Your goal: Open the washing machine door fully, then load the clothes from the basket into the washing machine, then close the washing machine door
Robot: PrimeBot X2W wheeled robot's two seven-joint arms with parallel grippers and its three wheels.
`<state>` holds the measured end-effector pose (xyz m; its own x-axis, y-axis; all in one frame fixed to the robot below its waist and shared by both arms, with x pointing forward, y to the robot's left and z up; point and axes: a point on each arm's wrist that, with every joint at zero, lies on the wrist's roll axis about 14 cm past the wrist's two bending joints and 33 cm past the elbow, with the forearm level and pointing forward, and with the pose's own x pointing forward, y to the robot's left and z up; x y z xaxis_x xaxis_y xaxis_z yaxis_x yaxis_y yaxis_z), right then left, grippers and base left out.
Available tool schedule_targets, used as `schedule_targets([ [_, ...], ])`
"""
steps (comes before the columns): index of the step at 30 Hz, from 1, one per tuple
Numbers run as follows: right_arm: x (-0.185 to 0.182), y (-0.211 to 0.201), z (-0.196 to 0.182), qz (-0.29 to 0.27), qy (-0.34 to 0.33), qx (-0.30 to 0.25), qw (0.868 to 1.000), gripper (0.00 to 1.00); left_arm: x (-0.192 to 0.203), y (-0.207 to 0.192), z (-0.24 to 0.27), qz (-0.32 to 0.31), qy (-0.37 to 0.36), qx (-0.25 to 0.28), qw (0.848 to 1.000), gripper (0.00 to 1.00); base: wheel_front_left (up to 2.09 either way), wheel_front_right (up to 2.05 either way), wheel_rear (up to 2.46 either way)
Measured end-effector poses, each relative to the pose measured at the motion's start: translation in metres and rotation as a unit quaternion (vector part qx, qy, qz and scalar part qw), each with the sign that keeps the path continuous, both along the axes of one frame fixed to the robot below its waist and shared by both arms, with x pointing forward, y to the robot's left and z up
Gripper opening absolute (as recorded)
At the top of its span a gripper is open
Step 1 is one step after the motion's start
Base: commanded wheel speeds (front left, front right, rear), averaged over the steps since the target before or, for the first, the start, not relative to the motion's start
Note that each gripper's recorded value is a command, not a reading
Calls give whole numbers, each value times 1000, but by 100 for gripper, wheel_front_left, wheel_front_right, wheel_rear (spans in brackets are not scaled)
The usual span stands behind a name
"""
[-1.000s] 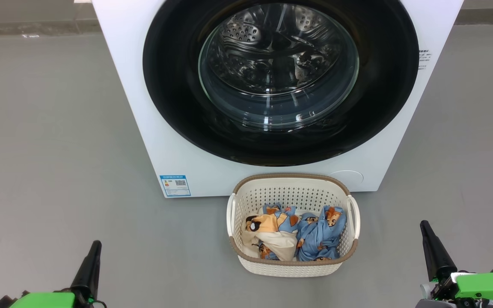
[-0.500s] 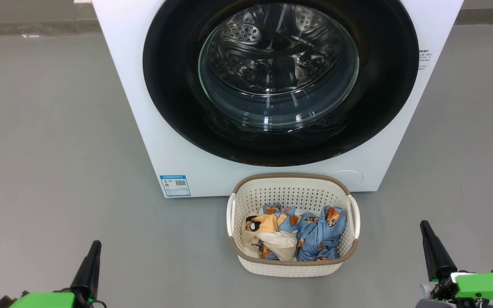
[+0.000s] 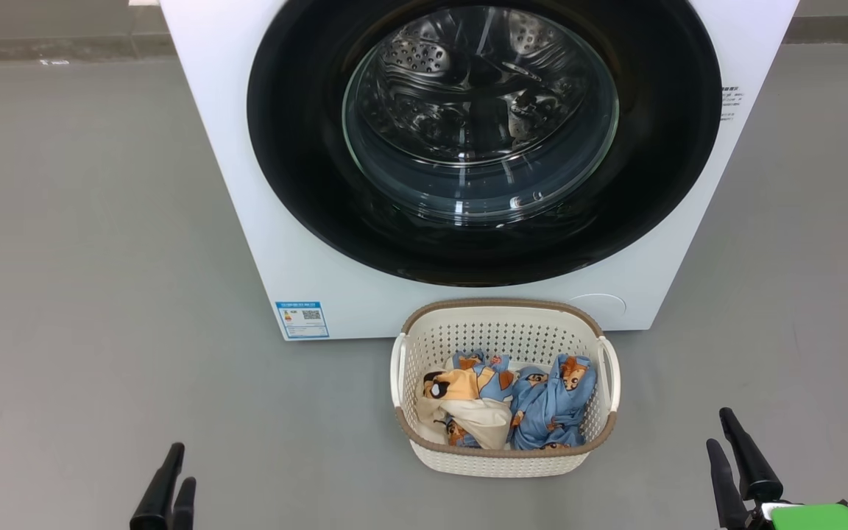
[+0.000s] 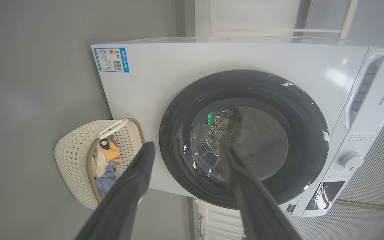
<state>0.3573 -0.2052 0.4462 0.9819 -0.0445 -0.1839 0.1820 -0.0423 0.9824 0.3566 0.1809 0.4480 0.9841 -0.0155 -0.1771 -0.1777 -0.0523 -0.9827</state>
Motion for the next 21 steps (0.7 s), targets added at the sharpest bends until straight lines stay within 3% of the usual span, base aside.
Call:
schedule_targets([
  [21, 2, 0, -1, 16, 8, -87, 996, 100, 5, 5, 15, -4, -22, 88, 996, 100, 0, 0, 0],
])
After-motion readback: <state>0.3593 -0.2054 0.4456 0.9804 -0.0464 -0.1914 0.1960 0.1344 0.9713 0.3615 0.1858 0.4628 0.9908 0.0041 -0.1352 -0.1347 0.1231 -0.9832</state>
